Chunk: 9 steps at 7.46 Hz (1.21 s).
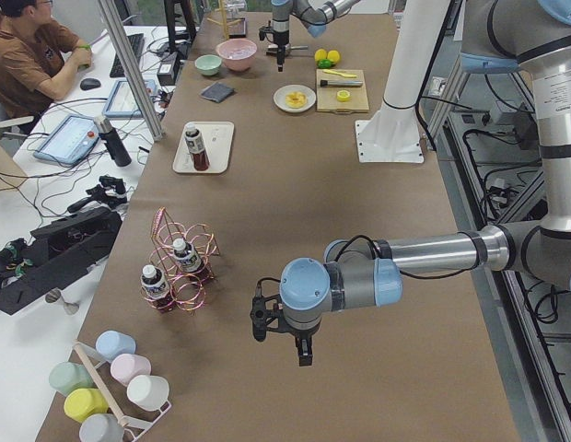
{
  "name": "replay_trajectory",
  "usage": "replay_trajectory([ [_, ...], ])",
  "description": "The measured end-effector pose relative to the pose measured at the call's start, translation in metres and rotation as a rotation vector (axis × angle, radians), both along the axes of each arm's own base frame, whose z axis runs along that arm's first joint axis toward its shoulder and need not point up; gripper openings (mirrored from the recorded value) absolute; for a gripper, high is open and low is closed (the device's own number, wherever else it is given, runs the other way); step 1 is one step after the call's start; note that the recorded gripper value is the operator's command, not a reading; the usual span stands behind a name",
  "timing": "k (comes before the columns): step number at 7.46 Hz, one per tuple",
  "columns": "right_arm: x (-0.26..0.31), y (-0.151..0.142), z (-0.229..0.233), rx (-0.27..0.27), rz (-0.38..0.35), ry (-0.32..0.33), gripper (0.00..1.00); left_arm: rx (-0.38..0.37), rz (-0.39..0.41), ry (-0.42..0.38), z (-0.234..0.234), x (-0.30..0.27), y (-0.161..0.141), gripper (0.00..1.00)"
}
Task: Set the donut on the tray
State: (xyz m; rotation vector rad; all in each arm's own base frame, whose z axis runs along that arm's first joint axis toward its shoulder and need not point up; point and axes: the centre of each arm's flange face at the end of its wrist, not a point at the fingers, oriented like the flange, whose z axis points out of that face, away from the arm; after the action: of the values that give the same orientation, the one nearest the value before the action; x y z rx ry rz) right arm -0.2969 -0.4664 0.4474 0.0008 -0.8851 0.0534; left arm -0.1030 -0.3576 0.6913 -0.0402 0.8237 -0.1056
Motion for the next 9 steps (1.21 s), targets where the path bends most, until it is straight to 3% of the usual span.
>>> replay_trajectory([
  [1,-0.024,0.010,-0.006,-0.010,0.018,0.004,0.98,-0.001,0.000,0.000,0.001,0.000,0.000,0.98],
  [2,-0.046,0.020,-0.009,-0.020,0.041,0.011,0.85,-0.002,0.000,0.000,0.001,0.000,0.000,0.98],
  [4,-0.070,0.036,-0.008,-0.029,0.049,0.022,0.74,-0.006,0.000,0.000,0.003,0.000,0.001,0.98],
  [6,-0.083,0.044,0.000,-0.036,0.035,0.039,0.46,-0.008,0.000,0.001,0.003,0.000,0.002,0.98],
  [7,-0.086,0.045,0.004,-0.041,0.031,0.044,0.15,-0.008,0.000,0.002,0.003,0.000,0.002,0.98],
  [8,-0.086,0.045,0.006,-0.044,0.028,0.048,0.00,-0.008,0.000,0.002,0.003,0.000,0.002,0.98],
  [9,-0.086,0.046,0.006,-0.044,0.026,0.046,0.00,-0.009,-0.001,0.002,0.003,0.000,0.003,0.98],
])
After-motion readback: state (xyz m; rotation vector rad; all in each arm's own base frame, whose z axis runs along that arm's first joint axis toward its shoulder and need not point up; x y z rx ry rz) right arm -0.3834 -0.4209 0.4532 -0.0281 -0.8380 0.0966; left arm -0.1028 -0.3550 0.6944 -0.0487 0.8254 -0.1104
